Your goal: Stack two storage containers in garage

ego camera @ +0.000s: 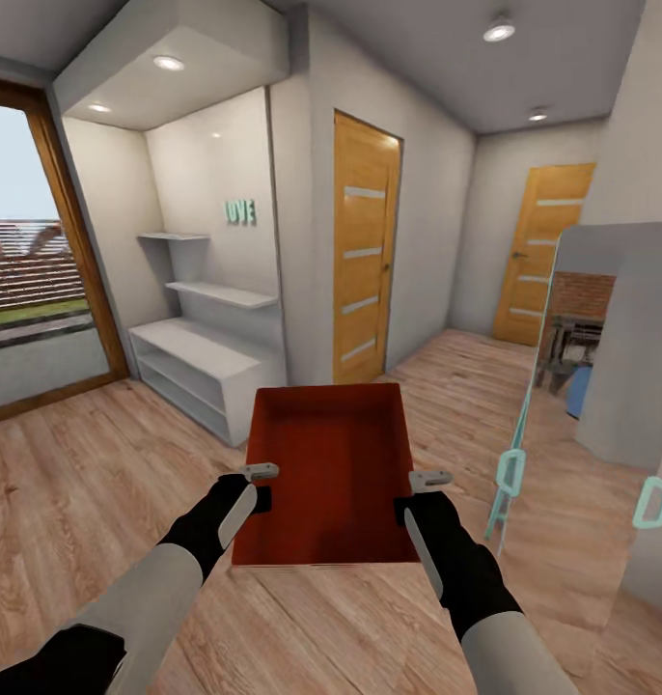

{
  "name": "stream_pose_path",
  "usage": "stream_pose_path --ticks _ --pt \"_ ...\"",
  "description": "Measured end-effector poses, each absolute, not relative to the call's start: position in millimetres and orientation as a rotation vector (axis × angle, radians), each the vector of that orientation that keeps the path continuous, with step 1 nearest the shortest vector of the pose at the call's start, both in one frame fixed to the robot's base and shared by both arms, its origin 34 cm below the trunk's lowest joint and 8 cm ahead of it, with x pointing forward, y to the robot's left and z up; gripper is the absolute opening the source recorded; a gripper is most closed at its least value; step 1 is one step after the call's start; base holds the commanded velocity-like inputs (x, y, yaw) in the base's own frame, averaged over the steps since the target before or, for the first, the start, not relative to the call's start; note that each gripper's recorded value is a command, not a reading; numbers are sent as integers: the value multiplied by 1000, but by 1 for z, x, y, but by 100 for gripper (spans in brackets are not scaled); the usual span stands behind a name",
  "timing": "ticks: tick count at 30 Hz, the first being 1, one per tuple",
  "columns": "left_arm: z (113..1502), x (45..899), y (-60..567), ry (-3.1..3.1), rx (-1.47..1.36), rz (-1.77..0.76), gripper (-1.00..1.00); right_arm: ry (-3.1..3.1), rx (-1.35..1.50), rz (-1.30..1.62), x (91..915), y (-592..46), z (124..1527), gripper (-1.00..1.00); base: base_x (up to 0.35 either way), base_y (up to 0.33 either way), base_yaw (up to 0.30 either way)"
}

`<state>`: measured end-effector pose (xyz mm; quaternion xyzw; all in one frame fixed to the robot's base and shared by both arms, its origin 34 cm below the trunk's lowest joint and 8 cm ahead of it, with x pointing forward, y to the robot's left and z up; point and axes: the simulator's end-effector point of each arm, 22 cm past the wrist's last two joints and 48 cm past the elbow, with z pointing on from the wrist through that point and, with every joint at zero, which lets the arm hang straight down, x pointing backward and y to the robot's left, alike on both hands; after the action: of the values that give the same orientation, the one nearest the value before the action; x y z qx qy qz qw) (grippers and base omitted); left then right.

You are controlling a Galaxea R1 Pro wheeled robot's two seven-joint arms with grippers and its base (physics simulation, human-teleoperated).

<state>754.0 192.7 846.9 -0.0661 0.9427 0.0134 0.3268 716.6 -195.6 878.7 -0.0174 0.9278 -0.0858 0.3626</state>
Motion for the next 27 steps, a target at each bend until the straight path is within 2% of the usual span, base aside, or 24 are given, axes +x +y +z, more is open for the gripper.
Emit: stream_pose_path --ticks 24,27 --pt "847 754 193 2467 -173 35 -100 2387 -45 -221 717 -195 879 -100 339 142 -295" --pt "847 755 192 2466 -171 35 -100 2386 -45 -220 717 -196 879 -100 338 166 -123"
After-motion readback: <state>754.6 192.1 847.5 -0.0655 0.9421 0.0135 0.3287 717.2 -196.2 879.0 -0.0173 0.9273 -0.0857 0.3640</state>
